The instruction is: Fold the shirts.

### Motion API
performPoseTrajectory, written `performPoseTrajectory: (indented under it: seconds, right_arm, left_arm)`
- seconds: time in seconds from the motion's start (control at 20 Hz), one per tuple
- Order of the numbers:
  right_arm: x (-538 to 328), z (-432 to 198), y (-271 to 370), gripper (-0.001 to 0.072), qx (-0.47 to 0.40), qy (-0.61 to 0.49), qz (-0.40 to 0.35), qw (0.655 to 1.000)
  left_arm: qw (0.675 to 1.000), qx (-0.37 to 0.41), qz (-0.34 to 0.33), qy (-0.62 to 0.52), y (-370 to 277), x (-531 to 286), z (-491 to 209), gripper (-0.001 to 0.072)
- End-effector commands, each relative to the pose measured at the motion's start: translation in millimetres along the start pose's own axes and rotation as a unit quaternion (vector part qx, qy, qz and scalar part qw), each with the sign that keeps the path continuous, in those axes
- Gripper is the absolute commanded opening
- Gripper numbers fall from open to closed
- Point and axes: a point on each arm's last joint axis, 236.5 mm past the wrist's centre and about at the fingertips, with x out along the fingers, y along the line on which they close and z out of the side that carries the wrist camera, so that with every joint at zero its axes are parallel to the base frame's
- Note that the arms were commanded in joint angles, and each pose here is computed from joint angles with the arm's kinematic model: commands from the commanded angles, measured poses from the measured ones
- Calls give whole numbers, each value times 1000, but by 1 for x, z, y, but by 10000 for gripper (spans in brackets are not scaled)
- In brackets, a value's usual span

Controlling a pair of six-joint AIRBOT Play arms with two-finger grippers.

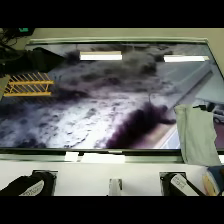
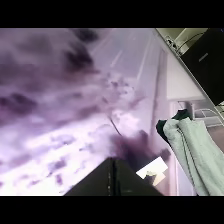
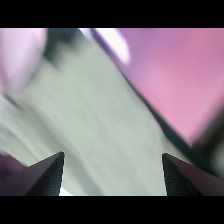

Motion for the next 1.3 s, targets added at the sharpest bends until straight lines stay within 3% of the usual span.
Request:
performPoseTrajectory:
  seconds: [0.0,0.15,0.25,0.3,0.35,0.4,1.25]
  right_arm:
    - [-88,107,100,607,-72,-230,111,964]
    - [-70,48,208,608,-208,-162,151,953]
    - [-27,-28,252,613,-254,-27,148,956]
    - [-7,-69,265,649,-267,52,146,951]
    - [7,-102,274,671,-282,113,143,942]
    - [17,-126,278,666,-296,158,134,933]
    - [25,-150,279,667,-314,197,121,921]
  left_arm:
    - [996,13,88,11,39,8,0,27]
    - [946,39,286,146,131,17,-52,29]
    - [901,30,341,268,167,24,-110,60]
    - [883,6,344,320,173,27,-138,242]
    - [862,-28,353,363,177,26,-164,530]
    - [851,-35,351,389,179,27,-180,646]
    - [851,-38,356,385,192,30,-190,636]
